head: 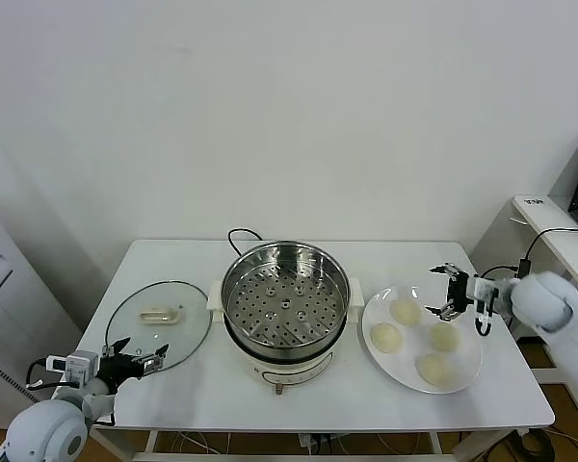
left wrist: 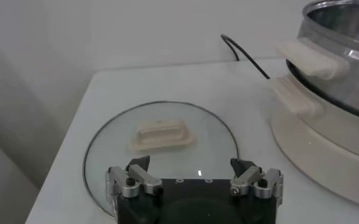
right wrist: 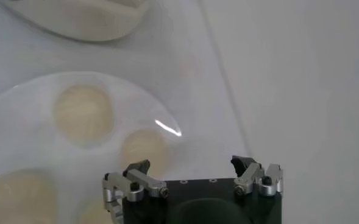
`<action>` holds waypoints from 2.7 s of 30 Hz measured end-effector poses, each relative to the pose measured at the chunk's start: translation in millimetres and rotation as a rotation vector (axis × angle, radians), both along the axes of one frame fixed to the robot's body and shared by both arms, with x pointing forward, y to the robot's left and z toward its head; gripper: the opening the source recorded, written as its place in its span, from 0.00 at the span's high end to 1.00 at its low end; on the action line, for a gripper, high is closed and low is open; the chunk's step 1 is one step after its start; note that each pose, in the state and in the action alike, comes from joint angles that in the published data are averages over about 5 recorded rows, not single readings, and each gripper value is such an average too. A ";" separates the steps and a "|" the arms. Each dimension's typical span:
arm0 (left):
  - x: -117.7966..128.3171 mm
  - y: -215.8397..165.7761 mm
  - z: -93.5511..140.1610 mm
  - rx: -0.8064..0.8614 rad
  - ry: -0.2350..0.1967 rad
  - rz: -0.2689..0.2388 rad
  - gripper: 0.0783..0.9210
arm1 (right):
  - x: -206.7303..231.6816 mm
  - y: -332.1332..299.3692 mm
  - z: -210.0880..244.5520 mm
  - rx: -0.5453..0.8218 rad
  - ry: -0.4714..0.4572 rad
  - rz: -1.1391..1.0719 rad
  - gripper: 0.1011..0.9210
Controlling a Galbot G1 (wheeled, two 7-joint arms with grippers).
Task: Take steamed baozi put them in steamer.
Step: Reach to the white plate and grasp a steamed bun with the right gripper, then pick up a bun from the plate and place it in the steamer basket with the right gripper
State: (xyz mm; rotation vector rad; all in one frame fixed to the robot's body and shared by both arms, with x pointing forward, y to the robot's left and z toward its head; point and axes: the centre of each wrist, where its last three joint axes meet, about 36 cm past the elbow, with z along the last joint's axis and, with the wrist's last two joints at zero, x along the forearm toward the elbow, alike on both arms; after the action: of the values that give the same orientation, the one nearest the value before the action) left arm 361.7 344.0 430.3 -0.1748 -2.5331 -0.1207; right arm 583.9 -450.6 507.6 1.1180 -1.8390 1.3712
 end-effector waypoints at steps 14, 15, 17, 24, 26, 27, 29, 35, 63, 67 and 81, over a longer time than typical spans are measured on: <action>2.6 2.5 2.4 0.012 -0.005 0.002 0.12 | 52.7 21.0 -19.7 -0.086 0.151 0.111 0.12; 2.6 2.6 2.7 0.012 -0.006 0.003 0.12 | 55.3 23.5 -22.3 -0.090 0.156 0.118 0.12; 2.5 2.6 3.3 0.014 -0.006 0.002 0.12 | 60.0 28.4 -27.3 -0.097 0.166 0.131 0.12; 2.1 1.3 5.5 0.015 -0.008 -0.002 0.12 | 73.6 44.6 -41.3 -0.122 0.192 0.156 0.13; 2.1 1.0 5.9 0.015 -0.009 -0.003 0.12 | 77.2 48.8 -44.3 -0.131 0.199 0.159 0.15; 2.1 1.1 6.0 0.016 -0.009 -0.004 0.12 | 78.9 50.6 -45.4 -0.136 0.202 0.160 0.16; 2.3 1.2 6.4 0.017 -0.010 -0.004 0.12 | 82.1 53.8 -47.4 -0.143 0.207 0.161 0.20; 3.4 1.8 8.6 0.019 -0.014 -0.008 0.12 | 87.3 58.5 -53.1 -0.158 0.228 0.158 0.38; 2.7 1.8 13.4 0.012 -0.017 -0.016 0.12 | 94.8 83.6 92.4 -0.165 0.089 0.362 0.57; 2.5 1.1 13.4 0.013 -0.015 -0.021 0.12 | 99.6 106.9 133.2 -0.168 0.019 0.484 0.57; 3.5 0.0 14.3 0.021 -0.012 -0.033 0.12 | 118.2 228.8 201.8 -0.235 -0.158 1.004 0.55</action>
State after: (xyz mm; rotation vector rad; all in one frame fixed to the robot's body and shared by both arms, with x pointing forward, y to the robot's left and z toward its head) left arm 365.1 343.9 444.6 -0.2090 -2.5405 -0.1614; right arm 702.1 -221.9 709.4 1.9562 -1.1333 2.1802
